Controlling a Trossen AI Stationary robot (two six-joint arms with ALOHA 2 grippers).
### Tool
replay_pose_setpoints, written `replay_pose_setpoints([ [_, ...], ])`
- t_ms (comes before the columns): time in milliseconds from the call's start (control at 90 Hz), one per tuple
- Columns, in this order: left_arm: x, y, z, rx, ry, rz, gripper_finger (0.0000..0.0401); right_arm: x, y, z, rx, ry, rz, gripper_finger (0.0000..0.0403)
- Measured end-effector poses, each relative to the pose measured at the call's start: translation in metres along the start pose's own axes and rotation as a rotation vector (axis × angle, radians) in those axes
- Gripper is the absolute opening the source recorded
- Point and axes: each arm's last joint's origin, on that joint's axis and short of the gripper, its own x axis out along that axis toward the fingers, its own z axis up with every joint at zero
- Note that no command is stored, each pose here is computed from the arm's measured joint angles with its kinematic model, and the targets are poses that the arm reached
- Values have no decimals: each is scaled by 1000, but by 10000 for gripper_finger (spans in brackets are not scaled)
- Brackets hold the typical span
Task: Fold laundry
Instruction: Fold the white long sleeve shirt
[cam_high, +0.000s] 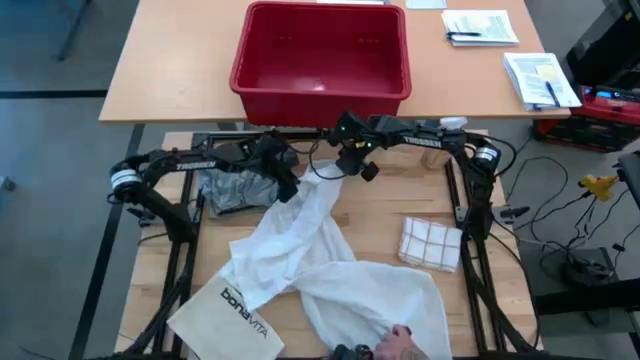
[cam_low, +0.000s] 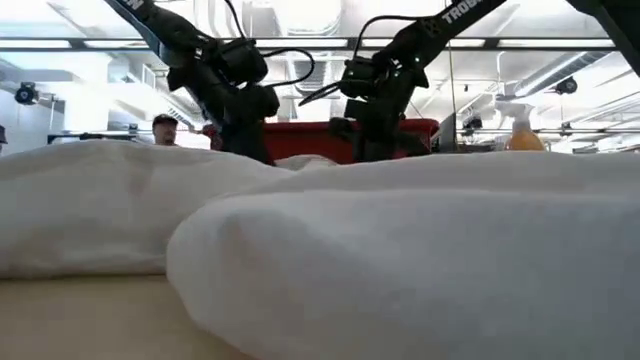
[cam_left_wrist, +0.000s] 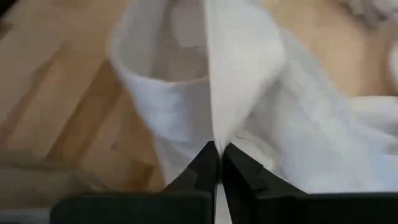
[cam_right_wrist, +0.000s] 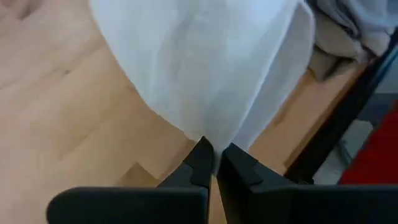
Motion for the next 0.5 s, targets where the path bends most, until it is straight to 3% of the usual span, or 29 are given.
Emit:
replay_pose_setpoints([
  [111, -6, -5, 9, -8, -5, -108, 0, 0, -1, -4, 15, 13, -8, 0],
  [267, -13, -9, 17, -31, 11, -141, 0, -2, -3, -10, 34, 7, -19, 0],
  [500, -3, 8, 5, -6, 92, 57, 0, -2, -4, -10, 33, -9, -26, 0],
])
